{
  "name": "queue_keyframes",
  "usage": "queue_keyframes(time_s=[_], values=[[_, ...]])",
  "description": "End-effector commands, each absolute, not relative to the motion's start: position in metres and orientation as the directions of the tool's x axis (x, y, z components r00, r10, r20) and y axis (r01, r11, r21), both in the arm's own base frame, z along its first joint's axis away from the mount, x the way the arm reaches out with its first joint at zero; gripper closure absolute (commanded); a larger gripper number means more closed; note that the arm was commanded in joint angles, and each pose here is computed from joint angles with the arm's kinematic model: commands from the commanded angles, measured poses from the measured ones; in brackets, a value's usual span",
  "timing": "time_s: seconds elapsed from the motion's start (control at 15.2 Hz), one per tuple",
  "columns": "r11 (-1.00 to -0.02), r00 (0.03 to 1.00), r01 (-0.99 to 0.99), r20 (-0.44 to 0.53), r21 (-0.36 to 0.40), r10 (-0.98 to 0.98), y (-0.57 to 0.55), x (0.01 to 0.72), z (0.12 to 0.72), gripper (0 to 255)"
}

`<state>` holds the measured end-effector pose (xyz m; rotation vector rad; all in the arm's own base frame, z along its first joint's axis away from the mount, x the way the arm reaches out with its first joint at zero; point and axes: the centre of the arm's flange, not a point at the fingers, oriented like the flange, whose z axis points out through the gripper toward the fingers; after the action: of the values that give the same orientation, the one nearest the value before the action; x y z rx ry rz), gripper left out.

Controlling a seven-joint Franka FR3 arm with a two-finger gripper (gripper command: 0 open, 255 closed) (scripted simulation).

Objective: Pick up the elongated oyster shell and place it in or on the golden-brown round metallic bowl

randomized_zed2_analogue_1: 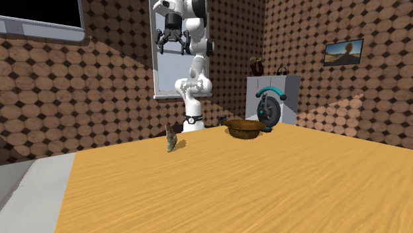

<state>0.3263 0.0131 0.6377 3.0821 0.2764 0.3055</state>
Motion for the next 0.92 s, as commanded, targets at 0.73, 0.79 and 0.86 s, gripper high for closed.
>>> queue_keyframes(time_s=[0.73, 0.79, 0.86], values=[[-0.985, 0.982, 0.170, 0.073, 0.024, 0.172, 0.056, 0.467, 0.575, 0], [-0.985, 0.983, 0.170, 0.062, 0.022, 0.171, 0.059, 0.480, 0.568, 0], [-0.985, 0.984, 0.170, 0.052, 0.019, 0.170, 0.063, 0.492, 0.562, 0]])
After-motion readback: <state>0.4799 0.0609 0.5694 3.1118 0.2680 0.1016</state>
